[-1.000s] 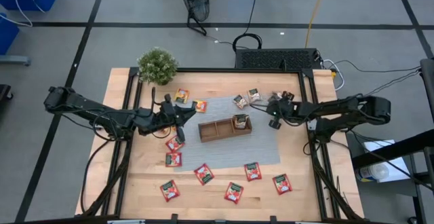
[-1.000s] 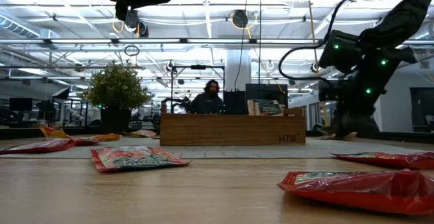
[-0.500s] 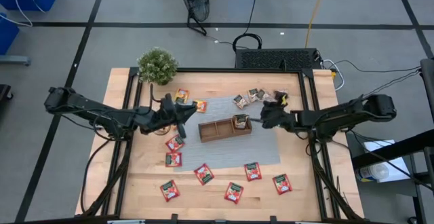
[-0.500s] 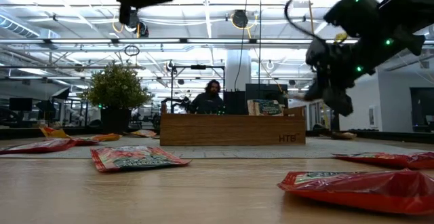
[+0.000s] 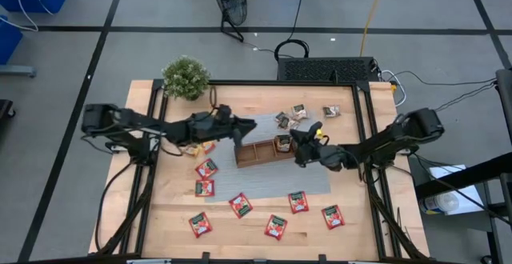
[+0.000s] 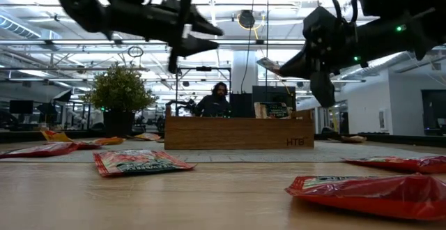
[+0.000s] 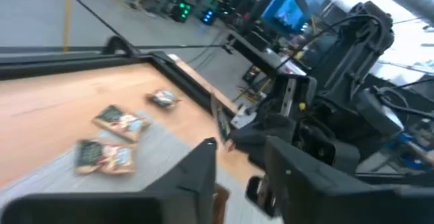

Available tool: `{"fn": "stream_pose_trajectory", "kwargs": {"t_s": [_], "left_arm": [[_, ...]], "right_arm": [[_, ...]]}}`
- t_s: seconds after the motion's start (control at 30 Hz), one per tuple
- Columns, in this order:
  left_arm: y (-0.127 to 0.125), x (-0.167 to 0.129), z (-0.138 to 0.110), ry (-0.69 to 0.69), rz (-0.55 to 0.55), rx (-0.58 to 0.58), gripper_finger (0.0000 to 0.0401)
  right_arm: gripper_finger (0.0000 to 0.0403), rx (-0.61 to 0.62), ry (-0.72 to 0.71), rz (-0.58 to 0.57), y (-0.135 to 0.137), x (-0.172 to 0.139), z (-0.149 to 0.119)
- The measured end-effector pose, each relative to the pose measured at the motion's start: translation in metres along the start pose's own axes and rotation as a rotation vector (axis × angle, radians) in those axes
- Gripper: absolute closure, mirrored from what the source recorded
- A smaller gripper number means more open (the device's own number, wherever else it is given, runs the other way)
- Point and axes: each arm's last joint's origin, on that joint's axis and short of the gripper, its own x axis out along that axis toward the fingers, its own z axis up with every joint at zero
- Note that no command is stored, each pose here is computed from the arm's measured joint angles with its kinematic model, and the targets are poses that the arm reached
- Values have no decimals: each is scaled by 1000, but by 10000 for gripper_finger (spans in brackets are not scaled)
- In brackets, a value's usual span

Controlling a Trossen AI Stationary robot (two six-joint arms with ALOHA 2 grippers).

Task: Pick & Place Tea
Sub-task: Put the brown tea bag into the right section of the wooden organizer

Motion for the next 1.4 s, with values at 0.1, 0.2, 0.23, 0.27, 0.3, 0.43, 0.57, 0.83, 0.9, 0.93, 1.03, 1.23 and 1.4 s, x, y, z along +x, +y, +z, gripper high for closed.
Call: {"fn": "stream_pose_trajectory", "kwargs": {"t_s": [0.1, 0.2, 0.23, 0.27, 0.3, 0.43, 0.57, 0.83, 0.9, 0.93, 1.03, 1.23, 1.4], "left_arm": [[-2, 22, -3, 38, -6, 10, 224], [-5, 42, -6, 85, -21, 29, 195], [-7, 48, -6, 92, -25, 30, 189], [-7, 53, -6, 105, -22, 31, 183], [-7, 56, -7, 122, -11, 34, 178], [-5, 65, -6, 151, 57, 70, 172], [-1, 66, -2, 141, 89, 74, 174], [0, 65, -4, 155, 101, 72, 196], [0, 66, -3, 148, 97, 71, 206], [0, 66, -3, 147, 93, 70, 213], [0, 66, -3, 183, 50, 64, 250], [0, 66, -3, 233, -30, 101, 386], [-3, 62, 0, 255, -55, 188, 396]], "right_arm": [[403, -29, -6, 3, 5, 3, 5], [403, -36, -5, 7, 9, 7, 9], [403, -36, -4, 5, 9, 7, 10], [403, -33, -7, 4, 10, 8, 12], [403, -32, -10, 5, 10, 8, 13], [403, -32, -24, 9, 12, 5, 17], [403, -34, -38, -4, 10, 4, 20], [403, -23, -45, -29, 8, 3, 23], [403, -23, -45, -28, 8, 3, 23], [403, -23, -45, -28, 8, 3, 23], [403, -21, -64, -16, 8, 3, 23], [403, -16, -90, 1, 9, 3, 24], [399, 41, -88, 16, 10, 3, 24]]}}
